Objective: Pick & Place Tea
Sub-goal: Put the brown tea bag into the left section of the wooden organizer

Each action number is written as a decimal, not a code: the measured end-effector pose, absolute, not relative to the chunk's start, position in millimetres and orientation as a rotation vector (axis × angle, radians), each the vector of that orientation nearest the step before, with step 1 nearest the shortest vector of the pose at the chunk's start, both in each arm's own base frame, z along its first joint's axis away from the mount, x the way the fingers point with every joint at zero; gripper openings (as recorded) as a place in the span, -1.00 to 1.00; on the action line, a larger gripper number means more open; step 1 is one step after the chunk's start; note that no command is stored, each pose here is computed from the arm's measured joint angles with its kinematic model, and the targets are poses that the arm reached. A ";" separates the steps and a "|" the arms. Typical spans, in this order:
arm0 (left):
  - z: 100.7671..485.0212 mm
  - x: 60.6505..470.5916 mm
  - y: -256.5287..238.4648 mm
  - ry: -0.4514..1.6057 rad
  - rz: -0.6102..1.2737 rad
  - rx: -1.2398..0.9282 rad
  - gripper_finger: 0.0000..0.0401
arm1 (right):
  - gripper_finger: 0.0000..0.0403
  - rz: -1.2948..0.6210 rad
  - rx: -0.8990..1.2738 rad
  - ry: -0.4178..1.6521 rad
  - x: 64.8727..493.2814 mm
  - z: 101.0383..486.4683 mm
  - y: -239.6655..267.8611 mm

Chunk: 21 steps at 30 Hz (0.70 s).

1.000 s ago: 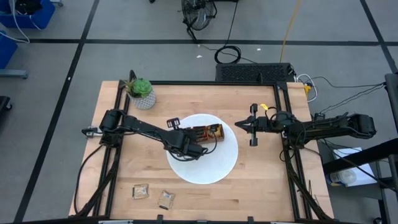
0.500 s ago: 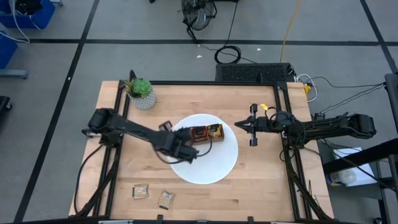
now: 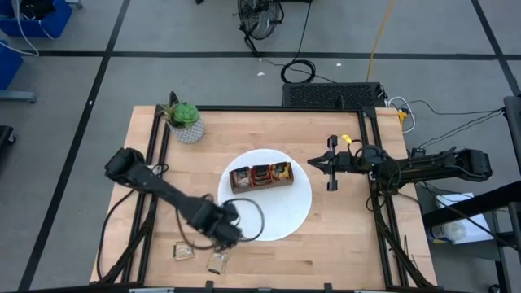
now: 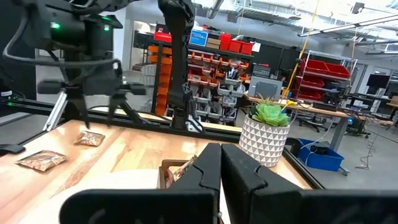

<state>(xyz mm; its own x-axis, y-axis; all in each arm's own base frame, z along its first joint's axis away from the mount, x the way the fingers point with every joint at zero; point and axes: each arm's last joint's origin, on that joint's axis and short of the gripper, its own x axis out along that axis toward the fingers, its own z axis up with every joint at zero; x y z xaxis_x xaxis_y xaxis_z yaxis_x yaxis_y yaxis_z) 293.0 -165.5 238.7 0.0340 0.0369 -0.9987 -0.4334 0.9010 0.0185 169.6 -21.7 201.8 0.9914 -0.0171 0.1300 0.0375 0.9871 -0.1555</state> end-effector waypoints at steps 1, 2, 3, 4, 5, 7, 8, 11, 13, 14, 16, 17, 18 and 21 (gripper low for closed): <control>238.9 288.6 -170.7 1.540 0.383 -0.388 -0.10 | -1.00 -0.027 -0.158 -0.128 169.6 201.8 -21.6; 239.0 284.4 -175.1 1.587 0.404 -0.463 -0.08 | -1.00 -0.027 -0.155 -0.128 169.6 201.7 -21.6; 239.1 280.4 -179.3 1.634 0.432 -0.535 -0.06 | -1.00 -0.026 -0.150 -0.127 169.7 201.6 -21.6; 239.3 276.2 -183.6 1.673 0.468 -0.600 -0.03 | -1.00 -0.026 -0.149 -0.125 169.7 201.5 -21.6; 239.5 272.5 -188.6 1.702 0.492 -0.651 -0.01 | -1.00 -0.026 -0.145 -0.126 169.7 201.5 -21.6; 239.6 265.1 -201.2 1.718 0.505 -0.691 0.02 | -1.00 -0.025 -0.142 -0.126 169.7 201.5 -21.6; 239.5 261.4 -208.7 1.711 0.493 -0.693 0.03 | -1.00 -0.026 -0.142 -0.126 169.7 201.5 -21.6; 238.4 248.3 -228.3 1.658 0.474 -0.636 0.03 | -1.00 -0.026 -0.149 -0.126 169.7 201.5 -21.6; 233.6 240.4 -237.5 1.653 0.490 -0.584 0.03 | -1.00 -0.026 -0.158 -0.128 169.7 201.7 -21.6; 230.9 236.1 -242.3 1.654 0.494 -0.558 0.03 | -1.00 -0.026 -0.159 -0.131 169.6 202.0 -21.6; 223.7 229.1 -250.1 1.628 0.502 -0.513 0.04 | -1.00 -0.027 -0.161 -0.140 169.5 203.0 -21.5; 219.8 226.9 -252.5 1.611 0.519 -0.498 0.03 | -1.00 -0.027 -0.161 -0.141 169.4 203.0 -21.5; 214.3 224.3 -254.7 1.599 0.538 -0.475 0.03 | -1.00 -0.027 -0.161 -0.140 169.5 202.9 -21.5; 196.0 216.0 -258.4 1.614 0.567 -0.398 0.03 | -1.00 -0.027 -0.162 -0.141 169.5 203.0 -21.5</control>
<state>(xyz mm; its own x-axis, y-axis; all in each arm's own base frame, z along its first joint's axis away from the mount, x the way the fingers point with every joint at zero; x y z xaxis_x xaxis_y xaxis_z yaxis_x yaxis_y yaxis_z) 216.0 -258.4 196.0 -0.1236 0.0705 -0.9898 -0.5636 0.8160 0.1285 169.5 -21.5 203.0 0.9897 -0.0157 0.1420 0.0384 0.9865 -0.1591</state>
